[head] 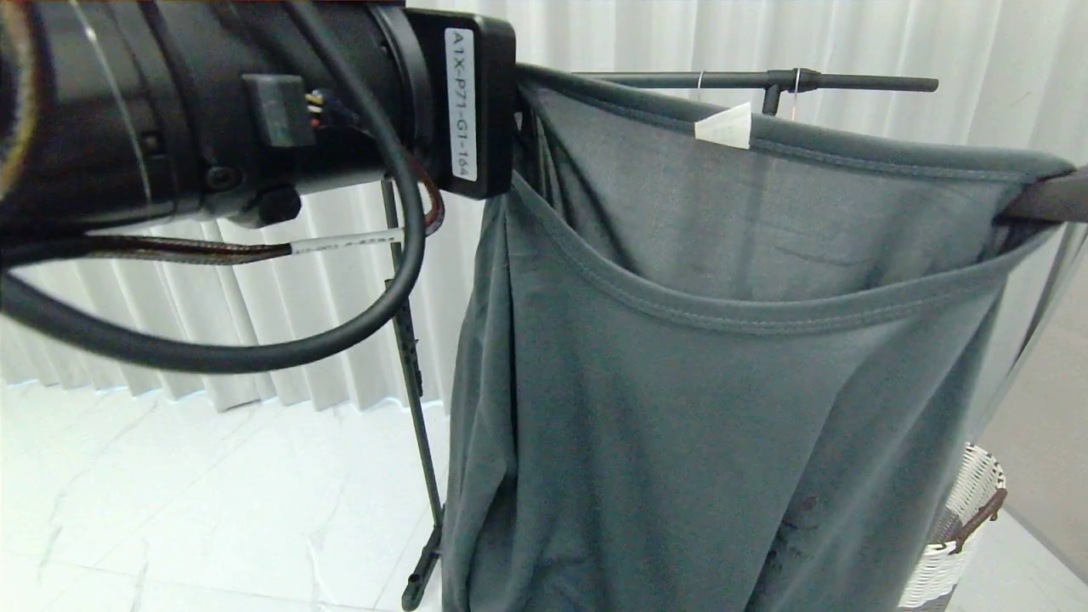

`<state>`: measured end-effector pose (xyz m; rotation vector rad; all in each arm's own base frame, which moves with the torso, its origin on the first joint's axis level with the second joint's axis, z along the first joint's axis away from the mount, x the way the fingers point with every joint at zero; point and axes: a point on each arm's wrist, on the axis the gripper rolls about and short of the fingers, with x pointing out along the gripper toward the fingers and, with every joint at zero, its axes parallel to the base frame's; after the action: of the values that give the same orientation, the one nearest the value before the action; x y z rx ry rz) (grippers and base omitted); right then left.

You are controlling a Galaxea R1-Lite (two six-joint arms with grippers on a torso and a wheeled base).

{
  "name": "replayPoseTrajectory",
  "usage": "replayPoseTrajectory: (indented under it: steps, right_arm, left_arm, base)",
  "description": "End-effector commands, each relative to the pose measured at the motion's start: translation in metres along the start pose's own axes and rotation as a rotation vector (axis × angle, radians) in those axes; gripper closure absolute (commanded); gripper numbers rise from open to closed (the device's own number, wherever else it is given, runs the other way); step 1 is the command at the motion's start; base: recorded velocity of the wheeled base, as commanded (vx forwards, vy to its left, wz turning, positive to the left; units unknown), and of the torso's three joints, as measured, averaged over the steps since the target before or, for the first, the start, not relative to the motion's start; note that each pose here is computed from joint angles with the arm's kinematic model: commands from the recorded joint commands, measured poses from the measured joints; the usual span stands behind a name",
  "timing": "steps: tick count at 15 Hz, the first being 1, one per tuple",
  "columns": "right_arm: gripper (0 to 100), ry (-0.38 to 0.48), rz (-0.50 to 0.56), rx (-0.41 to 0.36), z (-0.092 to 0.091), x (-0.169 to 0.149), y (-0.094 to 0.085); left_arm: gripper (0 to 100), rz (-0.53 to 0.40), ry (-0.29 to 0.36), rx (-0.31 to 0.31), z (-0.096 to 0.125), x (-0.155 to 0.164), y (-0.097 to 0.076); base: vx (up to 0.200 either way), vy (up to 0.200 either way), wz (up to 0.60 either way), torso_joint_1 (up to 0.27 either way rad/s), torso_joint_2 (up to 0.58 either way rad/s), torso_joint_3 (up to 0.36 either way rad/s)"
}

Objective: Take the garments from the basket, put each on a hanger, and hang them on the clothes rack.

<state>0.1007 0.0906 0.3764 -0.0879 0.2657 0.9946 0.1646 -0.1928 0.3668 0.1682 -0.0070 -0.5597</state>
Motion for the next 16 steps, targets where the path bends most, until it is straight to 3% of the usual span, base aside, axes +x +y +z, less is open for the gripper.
replayPoseTrajectory:
  steps: [1,5,6,8,10,13,16]
  right_arm:
    - [100,0.017,0.116,-0.032,-0.013,-0.011,0.02]
    - [100,0.04,0.013,-0.035,-0.016,-0.007,0.019]
    - [100,0.045,-0.056,-0.03,-0.016,-0.005,0.015]
    - [100,0.058,-0.158,-0.023,-0.015,0.004,0.008]
    - [100,-0.017,-0.226,-0.023,-0.003,0.034,-0.006]
    - [100,-0.144,-0.189,-0.046,0.011,0.088,-0.018]
    - [100,-0.17,-0.116,-0.067,0.013,0.113,-0.013]
  left_arm:
    - [100,0.002,0.024,0.007,-0.004,0.019,-0.003]
    - [100,0.027,0.099,0.016,-0.014,0.015,0.007]
    - [100,0.027,0.134,-0.002,-0.014,0.006,0.01]
    - [100,0.027,0.195,-0.062,-0.014,-0.014,0.016]
    - [100,0.017,0.26,-0.172,-0.012,-0.05,0.023]
    - [100,-0.06,0.288,-0.293,-0.009,-0.082,0.016]
    - [100,-0.186,0.298,-0.386,-0.005,-0.1,-0.002]
  base:
    - [0.0,0.0,0.0,0.0,0.0,0.0]
    - [0.0,0.0,0.0,0.0,0.0,0.0]
    - [0.0,0.0,0.0,0.0,0.0,0.0]
    - [0.0,0.0,0.0,0.0,0.0,0.0]
    - [0.0,0.0,0.0,0.0,0.0,0.0]
    - [0.0,0.0,0.0,0.0,0.0,0.0]
    - [0.0,0.0,0.0,0.0,0.0,0.0]
